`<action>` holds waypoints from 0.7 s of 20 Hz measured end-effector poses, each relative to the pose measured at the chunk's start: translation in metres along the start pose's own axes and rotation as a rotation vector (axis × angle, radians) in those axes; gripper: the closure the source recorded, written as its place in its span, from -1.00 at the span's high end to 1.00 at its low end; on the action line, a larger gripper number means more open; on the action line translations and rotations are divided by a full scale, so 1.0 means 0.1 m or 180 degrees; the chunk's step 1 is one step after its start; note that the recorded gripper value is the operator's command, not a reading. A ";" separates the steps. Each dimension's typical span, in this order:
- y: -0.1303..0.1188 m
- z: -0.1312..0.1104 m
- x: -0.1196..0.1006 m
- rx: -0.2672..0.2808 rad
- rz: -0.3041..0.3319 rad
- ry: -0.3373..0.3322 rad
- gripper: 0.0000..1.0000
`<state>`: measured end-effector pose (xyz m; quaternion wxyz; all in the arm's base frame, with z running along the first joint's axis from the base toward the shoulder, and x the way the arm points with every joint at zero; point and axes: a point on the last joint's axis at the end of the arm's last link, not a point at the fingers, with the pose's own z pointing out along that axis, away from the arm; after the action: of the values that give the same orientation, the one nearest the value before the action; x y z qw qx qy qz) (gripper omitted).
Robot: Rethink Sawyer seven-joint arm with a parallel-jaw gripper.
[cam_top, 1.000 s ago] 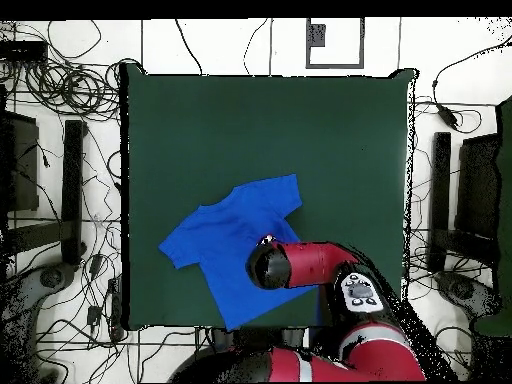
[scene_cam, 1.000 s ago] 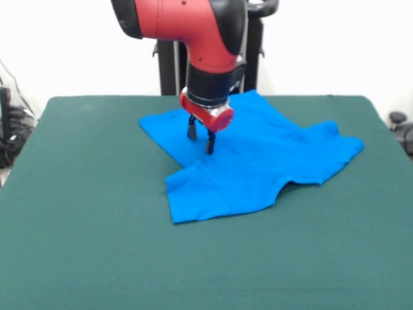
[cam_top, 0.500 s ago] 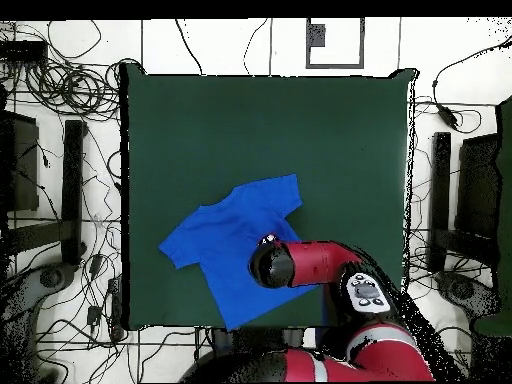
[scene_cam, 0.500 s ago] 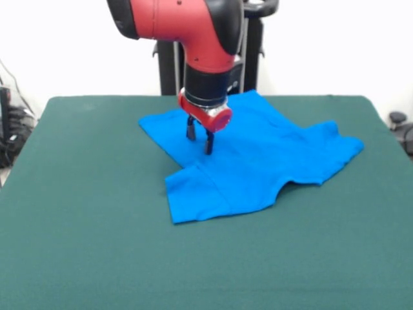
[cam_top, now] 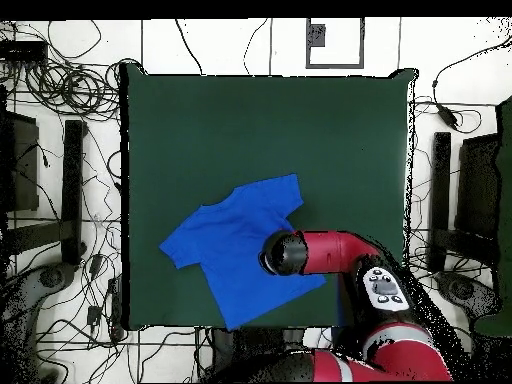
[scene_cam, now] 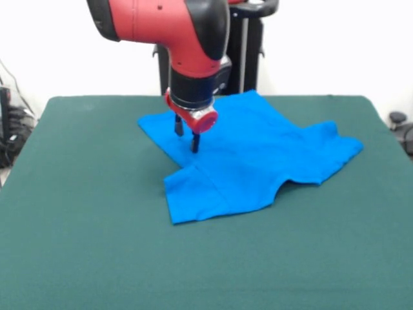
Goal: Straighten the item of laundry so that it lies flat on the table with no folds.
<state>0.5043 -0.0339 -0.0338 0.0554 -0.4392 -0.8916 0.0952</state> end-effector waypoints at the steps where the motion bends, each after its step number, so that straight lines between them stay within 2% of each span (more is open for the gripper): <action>1: 0.00 0.00 -0.02 0.0008 0.0009 0.0002 1.00; 8: 0.07 -0.03 -0.33 0.0083 0.0097 -0.0020 1.00; 14: 0.13 0.04 -0.43 0.0133 0.0141 0.0018 1.00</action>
<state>0.5394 -0.0609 -0.0409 0.0649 -0.4578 -0.8793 0.1138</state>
